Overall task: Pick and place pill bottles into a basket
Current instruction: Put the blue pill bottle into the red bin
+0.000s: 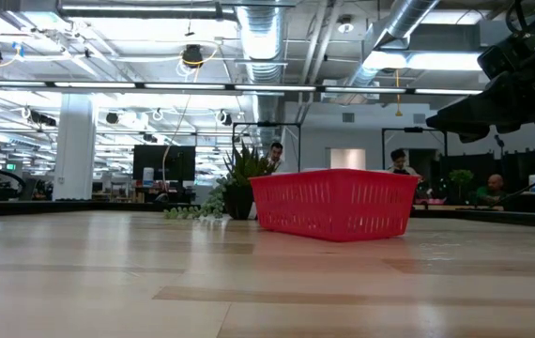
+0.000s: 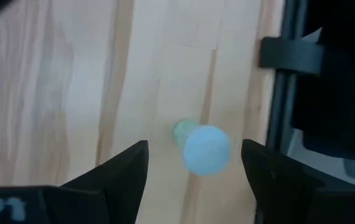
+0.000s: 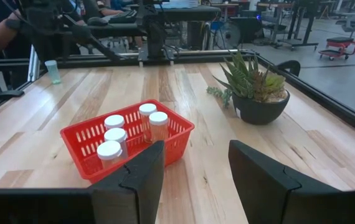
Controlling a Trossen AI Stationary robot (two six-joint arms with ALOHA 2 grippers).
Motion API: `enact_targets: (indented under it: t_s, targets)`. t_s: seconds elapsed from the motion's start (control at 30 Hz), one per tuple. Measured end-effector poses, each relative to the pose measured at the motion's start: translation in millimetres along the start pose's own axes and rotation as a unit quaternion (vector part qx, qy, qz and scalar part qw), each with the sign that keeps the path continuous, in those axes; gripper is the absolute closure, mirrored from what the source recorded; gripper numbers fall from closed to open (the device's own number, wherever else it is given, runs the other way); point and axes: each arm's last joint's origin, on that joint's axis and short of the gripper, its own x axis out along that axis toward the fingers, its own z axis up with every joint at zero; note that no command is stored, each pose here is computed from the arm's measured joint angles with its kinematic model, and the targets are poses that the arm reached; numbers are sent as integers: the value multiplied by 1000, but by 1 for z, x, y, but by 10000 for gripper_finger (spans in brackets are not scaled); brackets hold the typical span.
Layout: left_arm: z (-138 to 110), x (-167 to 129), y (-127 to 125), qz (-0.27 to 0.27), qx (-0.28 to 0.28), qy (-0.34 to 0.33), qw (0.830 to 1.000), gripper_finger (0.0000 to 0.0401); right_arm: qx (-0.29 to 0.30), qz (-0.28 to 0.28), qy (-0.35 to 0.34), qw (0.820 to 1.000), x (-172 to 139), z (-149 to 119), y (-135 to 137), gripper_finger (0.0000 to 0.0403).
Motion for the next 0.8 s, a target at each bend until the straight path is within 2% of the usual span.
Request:
enact_targets:
  t_s: [0.53,0.63,0.8]
  targets:
    - [4,14,2,27,23,7,999,158,0,0,0,1000,0,0,0,230]
    - [8,15,3,27,32,5,999,179,0,0,0,1000,0,0,0,230]
    - [13,16,4,26,45,3,999,245,0,0,0,1000,0,0,0,230]
